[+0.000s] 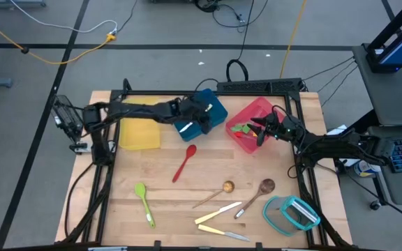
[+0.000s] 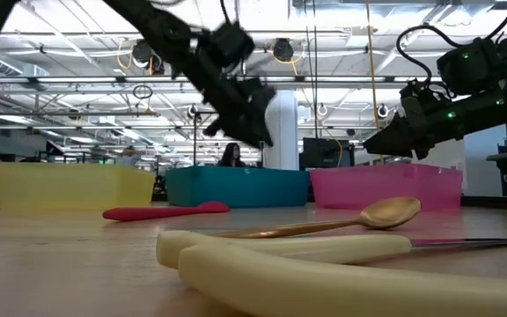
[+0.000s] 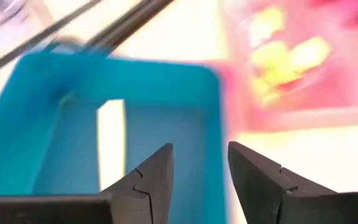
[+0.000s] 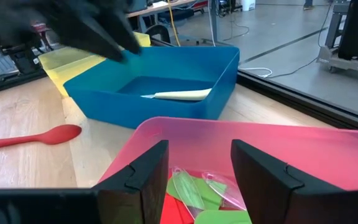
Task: Pick & Place Kitchen Items
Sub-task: Put the yellow knife into the blue bin
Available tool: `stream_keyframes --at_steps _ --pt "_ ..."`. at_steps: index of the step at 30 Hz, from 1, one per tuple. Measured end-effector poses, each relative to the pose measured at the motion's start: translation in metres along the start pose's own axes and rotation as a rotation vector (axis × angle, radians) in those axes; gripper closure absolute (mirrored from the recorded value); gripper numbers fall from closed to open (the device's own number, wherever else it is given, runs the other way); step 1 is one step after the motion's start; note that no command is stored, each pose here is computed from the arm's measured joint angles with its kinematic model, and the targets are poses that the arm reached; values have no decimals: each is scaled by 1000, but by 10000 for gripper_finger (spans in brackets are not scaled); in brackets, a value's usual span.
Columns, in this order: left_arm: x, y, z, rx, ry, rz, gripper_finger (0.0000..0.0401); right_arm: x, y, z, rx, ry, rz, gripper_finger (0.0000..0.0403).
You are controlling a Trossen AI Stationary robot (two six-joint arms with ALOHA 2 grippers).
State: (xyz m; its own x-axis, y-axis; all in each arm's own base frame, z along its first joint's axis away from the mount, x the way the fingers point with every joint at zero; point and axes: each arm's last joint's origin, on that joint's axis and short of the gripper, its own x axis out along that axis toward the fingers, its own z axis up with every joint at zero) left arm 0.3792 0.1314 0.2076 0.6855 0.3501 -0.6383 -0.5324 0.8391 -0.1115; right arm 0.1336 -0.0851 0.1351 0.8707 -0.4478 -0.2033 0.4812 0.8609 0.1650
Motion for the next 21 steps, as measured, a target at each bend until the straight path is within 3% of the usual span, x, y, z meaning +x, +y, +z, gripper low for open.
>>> stream_keyframes --at_steps 8,21 --pt "-44 -75 -4 136 -55 -207 242 0 0 -1 9 10 -1 236" --pt "-96 -192 -70 204 46 -483 242 0 0 -1 11 11 -1 236"
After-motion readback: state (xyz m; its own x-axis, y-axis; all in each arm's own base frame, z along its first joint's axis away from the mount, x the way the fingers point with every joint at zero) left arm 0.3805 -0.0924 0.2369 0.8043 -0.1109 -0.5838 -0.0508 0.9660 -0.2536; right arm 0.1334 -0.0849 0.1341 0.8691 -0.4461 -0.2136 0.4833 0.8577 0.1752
